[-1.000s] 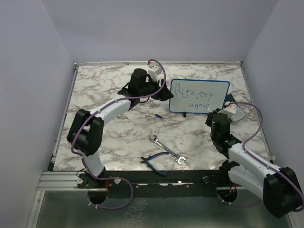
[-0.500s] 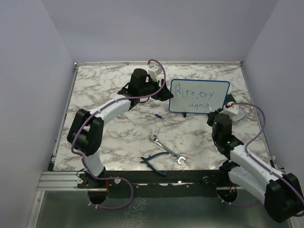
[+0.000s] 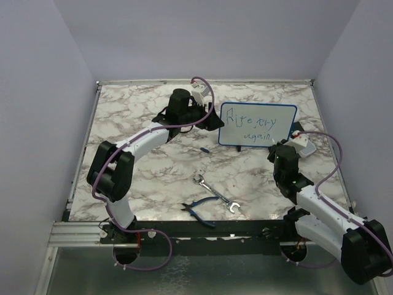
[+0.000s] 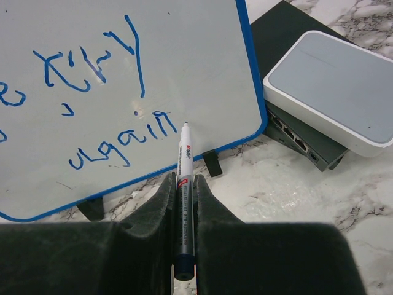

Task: Write a sentence on the whiteboard

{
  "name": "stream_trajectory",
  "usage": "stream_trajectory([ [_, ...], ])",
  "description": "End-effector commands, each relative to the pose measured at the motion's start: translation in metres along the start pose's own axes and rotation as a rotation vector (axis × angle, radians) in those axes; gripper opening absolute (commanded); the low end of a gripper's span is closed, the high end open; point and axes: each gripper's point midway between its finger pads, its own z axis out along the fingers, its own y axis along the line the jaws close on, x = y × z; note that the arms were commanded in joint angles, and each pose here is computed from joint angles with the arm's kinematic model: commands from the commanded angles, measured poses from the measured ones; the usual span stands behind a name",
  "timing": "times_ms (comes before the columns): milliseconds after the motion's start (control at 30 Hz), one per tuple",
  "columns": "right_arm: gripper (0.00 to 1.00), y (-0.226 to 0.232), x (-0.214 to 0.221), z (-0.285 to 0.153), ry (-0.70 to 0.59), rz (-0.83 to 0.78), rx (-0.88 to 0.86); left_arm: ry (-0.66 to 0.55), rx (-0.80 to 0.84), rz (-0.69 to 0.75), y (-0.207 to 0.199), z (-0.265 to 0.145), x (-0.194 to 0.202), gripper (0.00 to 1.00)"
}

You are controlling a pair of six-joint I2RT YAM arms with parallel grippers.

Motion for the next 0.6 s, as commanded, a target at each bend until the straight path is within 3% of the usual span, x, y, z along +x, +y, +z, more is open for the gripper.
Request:
stream_trajectory([
  [0,0.01,-0.0007,-0.0105,0.004,-0.037,0.01,0.02,-0.018,0.034,0.035,-0.0177,-0.0096,-0.0118,0.64],
  [567,0.01,0.0002,-0.0104,0.0089,-0.036,0.014,0.014,-0.022,0.035,0.039,-0.0194,-0.0112,-0.0137,0.64],
])
